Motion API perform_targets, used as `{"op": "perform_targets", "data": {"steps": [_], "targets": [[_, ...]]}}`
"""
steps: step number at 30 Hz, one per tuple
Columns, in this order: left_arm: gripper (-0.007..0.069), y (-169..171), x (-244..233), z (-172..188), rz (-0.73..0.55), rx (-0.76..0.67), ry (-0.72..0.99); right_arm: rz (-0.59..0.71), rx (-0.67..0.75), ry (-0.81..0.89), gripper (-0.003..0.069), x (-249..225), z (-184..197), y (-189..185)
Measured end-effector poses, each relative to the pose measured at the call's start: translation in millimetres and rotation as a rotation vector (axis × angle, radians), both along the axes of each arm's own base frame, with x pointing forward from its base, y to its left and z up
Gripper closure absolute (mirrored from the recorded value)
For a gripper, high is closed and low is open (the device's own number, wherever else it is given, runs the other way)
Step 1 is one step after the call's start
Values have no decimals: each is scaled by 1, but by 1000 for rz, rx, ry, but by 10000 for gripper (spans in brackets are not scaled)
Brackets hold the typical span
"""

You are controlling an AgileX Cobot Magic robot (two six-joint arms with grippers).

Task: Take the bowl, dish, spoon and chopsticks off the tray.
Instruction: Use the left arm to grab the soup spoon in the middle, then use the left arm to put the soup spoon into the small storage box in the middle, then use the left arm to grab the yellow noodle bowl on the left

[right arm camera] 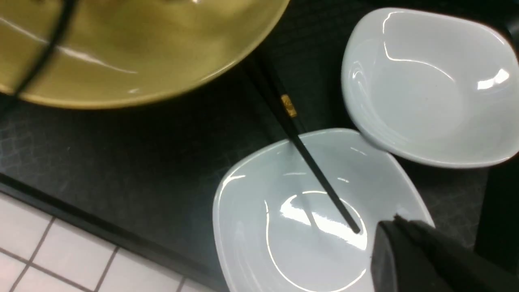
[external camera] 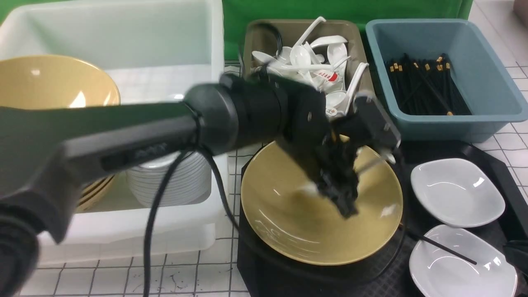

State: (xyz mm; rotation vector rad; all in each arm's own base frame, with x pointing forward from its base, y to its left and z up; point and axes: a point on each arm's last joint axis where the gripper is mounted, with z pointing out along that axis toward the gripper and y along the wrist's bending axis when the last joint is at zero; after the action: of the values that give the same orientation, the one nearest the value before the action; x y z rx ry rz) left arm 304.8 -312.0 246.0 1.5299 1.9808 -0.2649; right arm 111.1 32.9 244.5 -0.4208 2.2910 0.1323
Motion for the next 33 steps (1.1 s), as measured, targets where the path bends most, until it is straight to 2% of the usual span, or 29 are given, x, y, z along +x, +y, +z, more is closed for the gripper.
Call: {"op": "perform_targets", "data": {"steps": [1, 3, 5, 8, 11, 13, 16, 20, 22, 23, 24, 28, 33], "targets": [[587, 0, 2, 3, 7, -16, -18, 0, 0, 0, 620, 0, 0, 0], [590, -2, 21, 28, 54, -140, -148, 0, 1, -6, 617, 0, 0, 0], [590, 1, 45, 50, 158, -322, -319, -1, 2, -7, 616, 0, 0, 0], [590, 12, 84, 53, 324, -510, -444, -1, 2, -7, 616, 0, 0, 0], [560, 23, 117, 33, 443, -561, -408, -1, 2, -7, 616, 0, 0, 0], [501, 27, 131, 13, 472, -529, -337, -1, 2, -7, 615, 0, 0, 0], [351, 27, 140, -3, 459, -459, -225, -1, 2, -7, 614, 0, 0, 0], [214, 26, 134, 16, 392, -361, -72, -1, 2, -7, 612, 0, 0, 0], [198, 29, 126, 33, 365, -285, -13, -1, 2, -7, 612, 0, 0, 0], [194, 32, 115, 45, 358, -189, 55, -1, 2, -7, 612, 0, 0, 0], [194, 32, 113, 44, 360, -178, 75, -1, 2, -7, 612, 0, 0, 0], [186, 36, 84, 43, 416, 130, 193, -1, 2, -7, 612, 0, 0, 0], [170, 32, 82, 24, 469, 235, 197, -1, 3, -6, 612, 0, 0, 0]]}}
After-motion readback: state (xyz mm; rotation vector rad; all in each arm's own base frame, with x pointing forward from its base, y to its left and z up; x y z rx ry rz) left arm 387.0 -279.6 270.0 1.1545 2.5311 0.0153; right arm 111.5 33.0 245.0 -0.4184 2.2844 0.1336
